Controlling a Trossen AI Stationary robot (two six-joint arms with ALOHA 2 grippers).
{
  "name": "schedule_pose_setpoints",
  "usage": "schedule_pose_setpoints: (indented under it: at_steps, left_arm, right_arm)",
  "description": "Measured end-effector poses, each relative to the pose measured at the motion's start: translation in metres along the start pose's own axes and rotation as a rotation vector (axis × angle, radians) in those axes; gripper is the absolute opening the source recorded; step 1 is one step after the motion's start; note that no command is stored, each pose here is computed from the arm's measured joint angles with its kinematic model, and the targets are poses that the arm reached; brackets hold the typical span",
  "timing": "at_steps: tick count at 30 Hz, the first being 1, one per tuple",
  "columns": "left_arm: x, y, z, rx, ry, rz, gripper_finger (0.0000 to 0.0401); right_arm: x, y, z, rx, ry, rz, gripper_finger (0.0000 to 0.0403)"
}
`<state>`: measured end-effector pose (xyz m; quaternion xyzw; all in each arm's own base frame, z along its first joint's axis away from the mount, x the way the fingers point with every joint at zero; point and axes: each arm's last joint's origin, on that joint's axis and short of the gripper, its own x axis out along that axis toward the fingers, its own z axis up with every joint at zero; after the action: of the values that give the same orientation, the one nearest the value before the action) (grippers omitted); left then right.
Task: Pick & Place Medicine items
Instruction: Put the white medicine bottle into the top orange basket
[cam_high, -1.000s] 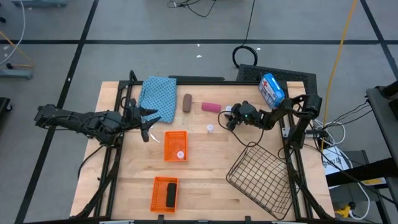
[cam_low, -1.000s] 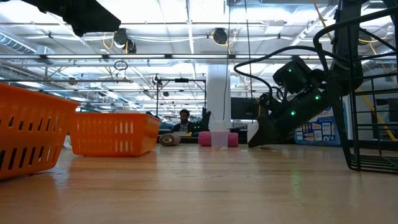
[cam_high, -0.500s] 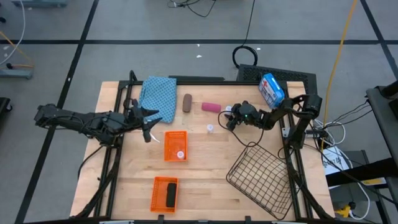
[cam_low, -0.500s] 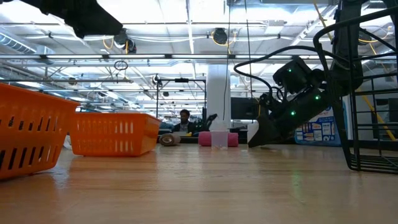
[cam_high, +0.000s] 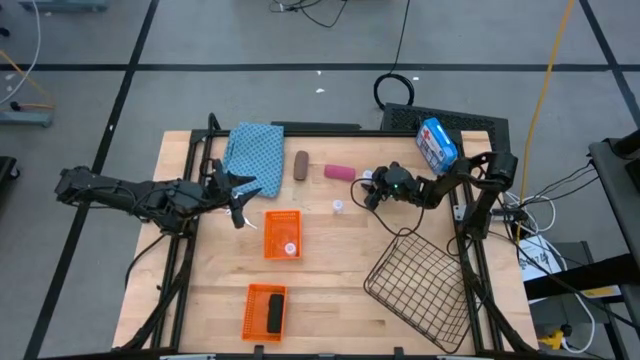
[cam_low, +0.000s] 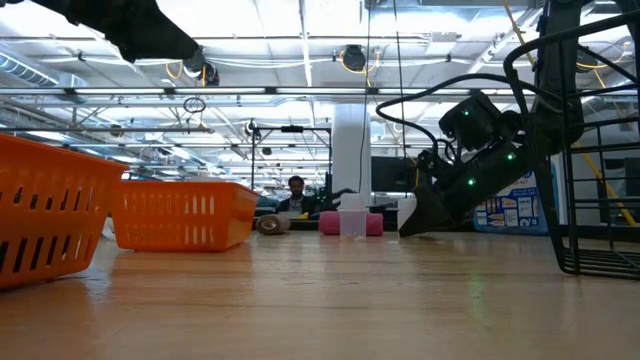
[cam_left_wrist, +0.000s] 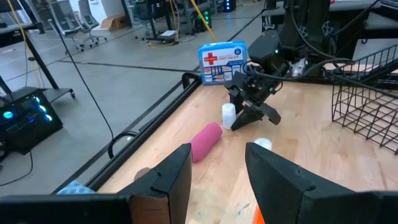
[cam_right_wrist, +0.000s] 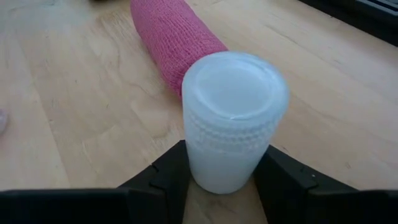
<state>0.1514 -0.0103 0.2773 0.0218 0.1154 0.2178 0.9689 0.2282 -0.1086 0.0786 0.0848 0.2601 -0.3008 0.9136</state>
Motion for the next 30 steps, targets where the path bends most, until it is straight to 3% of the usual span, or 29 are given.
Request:
schedule_pose_setpoints:
  at_steps: [7, 30]
  left_arm:
    - [0.0000, 0.0000, 0.0000, -0.003, 0.000, 0.000, 0.0157]
    - [0.0000, -0.0001, 0.0000, -0.023, 0.000, -0.002, 0.0157]
  right_arm:
    - [-0.0006, 0.0008, 0.0093, 0.016, -0.098, 0.011, 0.0146]
    - [-0.0008, 0.0023, 0.0105, -0.004, -0.109, 0.038, 0.0141]
